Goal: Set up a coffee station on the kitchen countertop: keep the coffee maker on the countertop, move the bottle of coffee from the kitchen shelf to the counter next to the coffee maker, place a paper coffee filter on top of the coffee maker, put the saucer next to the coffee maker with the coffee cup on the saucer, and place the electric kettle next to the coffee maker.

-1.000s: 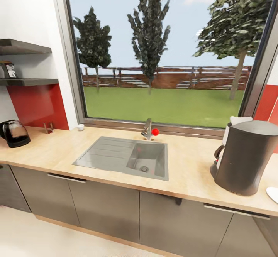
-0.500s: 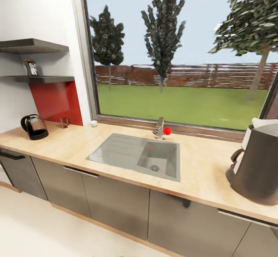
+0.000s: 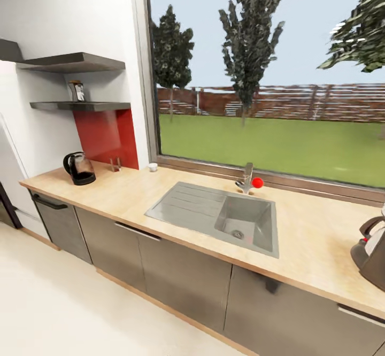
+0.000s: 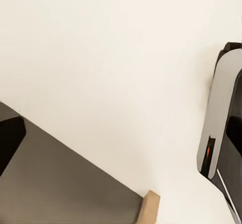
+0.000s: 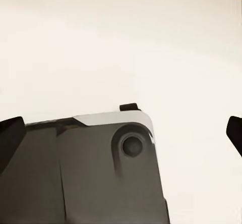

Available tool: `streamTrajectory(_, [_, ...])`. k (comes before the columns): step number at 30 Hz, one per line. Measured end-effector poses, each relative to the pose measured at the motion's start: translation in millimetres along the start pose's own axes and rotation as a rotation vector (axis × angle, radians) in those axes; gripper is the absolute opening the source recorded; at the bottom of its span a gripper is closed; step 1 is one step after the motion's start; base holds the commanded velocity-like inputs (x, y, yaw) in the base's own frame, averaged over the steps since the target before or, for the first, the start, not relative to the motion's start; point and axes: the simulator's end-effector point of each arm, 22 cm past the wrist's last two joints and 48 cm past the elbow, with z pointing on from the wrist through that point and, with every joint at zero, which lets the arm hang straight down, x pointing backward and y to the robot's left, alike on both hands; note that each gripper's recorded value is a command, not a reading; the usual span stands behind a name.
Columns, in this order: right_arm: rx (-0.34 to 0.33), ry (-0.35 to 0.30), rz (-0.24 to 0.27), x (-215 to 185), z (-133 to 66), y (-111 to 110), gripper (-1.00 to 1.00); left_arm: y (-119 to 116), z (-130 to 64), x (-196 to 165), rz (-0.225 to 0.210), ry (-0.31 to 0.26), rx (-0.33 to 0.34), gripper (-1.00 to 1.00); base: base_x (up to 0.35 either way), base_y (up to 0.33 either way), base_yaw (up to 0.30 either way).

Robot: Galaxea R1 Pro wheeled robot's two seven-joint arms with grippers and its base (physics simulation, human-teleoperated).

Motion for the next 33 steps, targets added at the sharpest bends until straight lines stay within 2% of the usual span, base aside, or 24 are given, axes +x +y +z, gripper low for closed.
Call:
streamTrajectory(14, [0.002, 0.019, -0.002, 7.5, 0.0, -0.9, 1.00, 0.5, 0.3, 5.5, 0.007, 0.014, -0.001, 1.00, 0.101, 0.318, 0.139])
streamTrajectory(33, [0.008, 0.046, -0.004, 18.4, -0.2, -3.8, 1.00, -0.4, 0.7, 13.0, 0.016, 0.035, -0.001, 1.00, 0.215, 0.280, 0.007])
